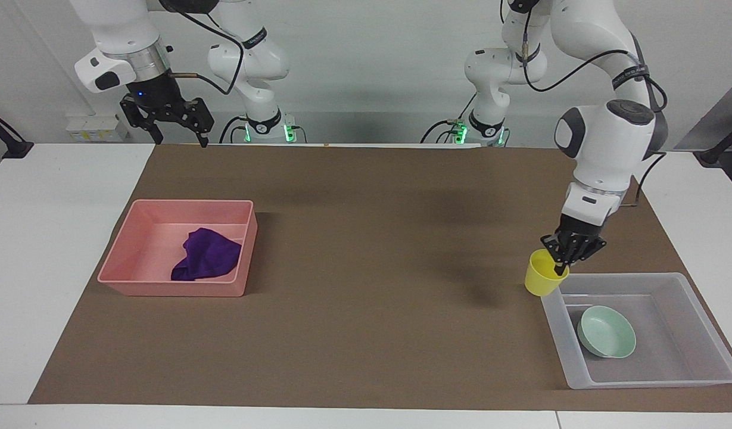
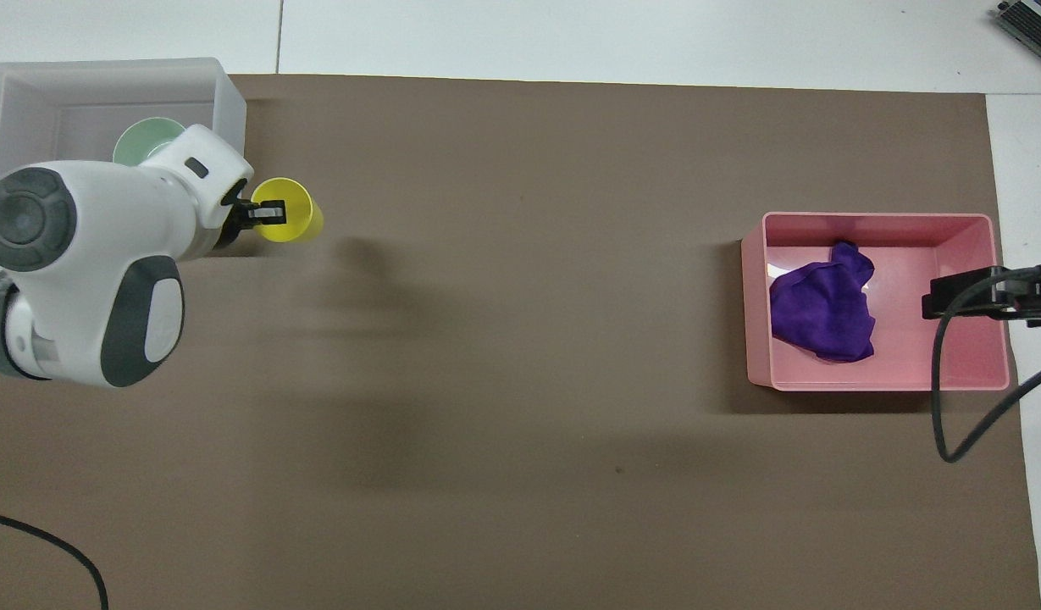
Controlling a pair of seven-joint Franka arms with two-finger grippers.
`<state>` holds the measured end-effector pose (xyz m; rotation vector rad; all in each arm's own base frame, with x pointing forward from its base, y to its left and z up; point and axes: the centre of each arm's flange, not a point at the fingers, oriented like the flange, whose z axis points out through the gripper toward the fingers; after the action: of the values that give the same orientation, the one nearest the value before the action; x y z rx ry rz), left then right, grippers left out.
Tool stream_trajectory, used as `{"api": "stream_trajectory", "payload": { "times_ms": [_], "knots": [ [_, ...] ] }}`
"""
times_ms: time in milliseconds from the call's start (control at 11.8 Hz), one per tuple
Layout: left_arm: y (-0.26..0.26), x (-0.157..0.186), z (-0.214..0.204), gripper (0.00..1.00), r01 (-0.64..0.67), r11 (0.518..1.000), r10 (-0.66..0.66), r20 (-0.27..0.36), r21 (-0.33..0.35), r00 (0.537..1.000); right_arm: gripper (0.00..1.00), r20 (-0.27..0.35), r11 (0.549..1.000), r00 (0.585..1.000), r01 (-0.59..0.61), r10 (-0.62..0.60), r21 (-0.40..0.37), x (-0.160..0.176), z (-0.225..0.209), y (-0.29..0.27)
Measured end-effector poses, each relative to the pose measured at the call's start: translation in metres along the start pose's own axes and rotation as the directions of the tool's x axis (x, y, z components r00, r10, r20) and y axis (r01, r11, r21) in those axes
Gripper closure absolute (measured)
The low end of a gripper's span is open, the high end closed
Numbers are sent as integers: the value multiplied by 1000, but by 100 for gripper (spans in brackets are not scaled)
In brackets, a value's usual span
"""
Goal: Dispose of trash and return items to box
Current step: 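Lift the yellow cup with the left gripper into the clear bin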
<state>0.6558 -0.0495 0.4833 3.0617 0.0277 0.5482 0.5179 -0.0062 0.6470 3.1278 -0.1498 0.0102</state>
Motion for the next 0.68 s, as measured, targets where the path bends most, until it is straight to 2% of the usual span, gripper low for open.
{"api": "stream_trajectory", "payload": {
  "times_ms": [424, 678],
  "knots": [
    [-93, 31, 13, 97, 58, 997, -58, -11, 41, 998, 0, 0, 1000, 1000, 0, 0, 0, 0, 0, 0],
    [-133, 41, 36, 97, 83, 996, -83, -6, 33, 997, 0, 0, 1000, 1000, 0, 0, 0, 0, 0, 0]
  ]
}}
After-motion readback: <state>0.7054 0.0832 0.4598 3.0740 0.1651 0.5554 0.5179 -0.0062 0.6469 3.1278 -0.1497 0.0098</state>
